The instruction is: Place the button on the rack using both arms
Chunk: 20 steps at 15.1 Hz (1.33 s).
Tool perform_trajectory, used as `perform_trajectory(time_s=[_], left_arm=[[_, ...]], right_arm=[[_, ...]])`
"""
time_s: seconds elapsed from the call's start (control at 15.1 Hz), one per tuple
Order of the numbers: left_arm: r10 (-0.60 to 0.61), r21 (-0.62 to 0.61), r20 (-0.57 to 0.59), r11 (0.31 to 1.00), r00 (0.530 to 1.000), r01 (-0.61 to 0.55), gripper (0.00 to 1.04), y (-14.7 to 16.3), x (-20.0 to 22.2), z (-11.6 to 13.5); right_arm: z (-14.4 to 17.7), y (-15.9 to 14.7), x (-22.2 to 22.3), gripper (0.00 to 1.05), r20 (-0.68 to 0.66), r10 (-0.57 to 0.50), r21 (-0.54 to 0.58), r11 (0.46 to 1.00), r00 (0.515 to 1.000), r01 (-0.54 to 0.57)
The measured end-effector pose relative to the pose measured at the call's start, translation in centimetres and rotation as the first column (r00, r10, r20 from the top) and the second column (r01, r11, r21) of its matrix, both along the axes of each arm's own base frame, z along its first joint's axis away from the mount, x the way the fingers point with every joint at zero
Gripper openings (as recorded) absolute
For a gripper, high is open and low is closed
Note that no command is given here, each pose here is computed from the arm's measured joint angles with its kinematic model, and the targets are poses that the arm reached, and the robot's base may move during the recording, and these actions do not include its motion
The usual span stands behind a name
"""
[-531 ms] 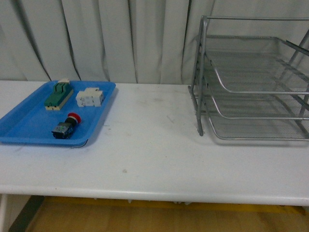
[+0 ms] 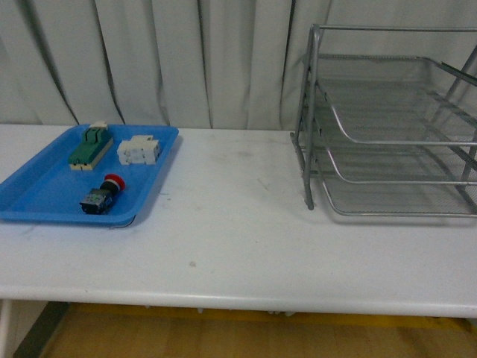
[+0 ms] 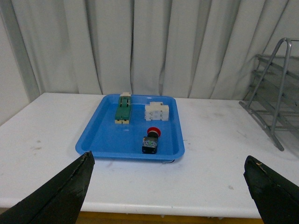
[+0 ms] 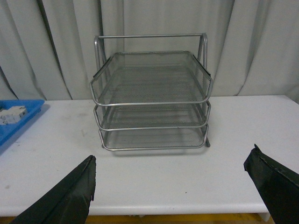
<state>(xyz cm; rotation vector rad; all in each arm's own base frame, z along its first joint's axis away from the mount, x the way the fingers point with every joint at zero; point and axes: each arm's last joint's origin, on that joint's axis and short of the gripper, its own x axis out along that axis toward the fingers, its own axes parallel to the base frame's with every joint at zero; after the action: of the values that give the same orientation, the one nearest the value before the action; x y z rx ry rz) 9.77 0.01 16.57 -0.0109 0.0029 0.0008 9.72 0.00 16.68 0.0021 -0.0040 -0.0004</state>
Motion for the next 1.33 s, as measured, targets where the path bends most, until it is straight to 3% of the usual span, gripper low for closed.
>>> perform_trajectory(time_s=[1.06, 1.19, 1.33], left_arm=[[0.000, 0.000, 0.000, 1.000, 1.000, 0.000, 0.98, 0.0, 0.0, 0.0], [-0.001, 0.000, 0.000, 1.000, 1.000, 0.001, 0.98, 0.0, 0.0, 0.0], [0.000, 0.000, 0.000, 1.000, 1.000, 0.000, 0.98, 0.0, 0.0, 0.0]], right_arm=[[0.0, 0.0, 0.0, 0.98, 0.000, 0.000, 0.000, 1.000, 1.000, 0.000], [0.3, -0.6, 1.0, 0.98, -0.240, -0.045, 0.114, 0.991, 0.970, 0.074], [3.5, -1.8, 3.9, 0.98, -0.192, -0.077, 0.170, 0.979, 0.978, 0.110]])
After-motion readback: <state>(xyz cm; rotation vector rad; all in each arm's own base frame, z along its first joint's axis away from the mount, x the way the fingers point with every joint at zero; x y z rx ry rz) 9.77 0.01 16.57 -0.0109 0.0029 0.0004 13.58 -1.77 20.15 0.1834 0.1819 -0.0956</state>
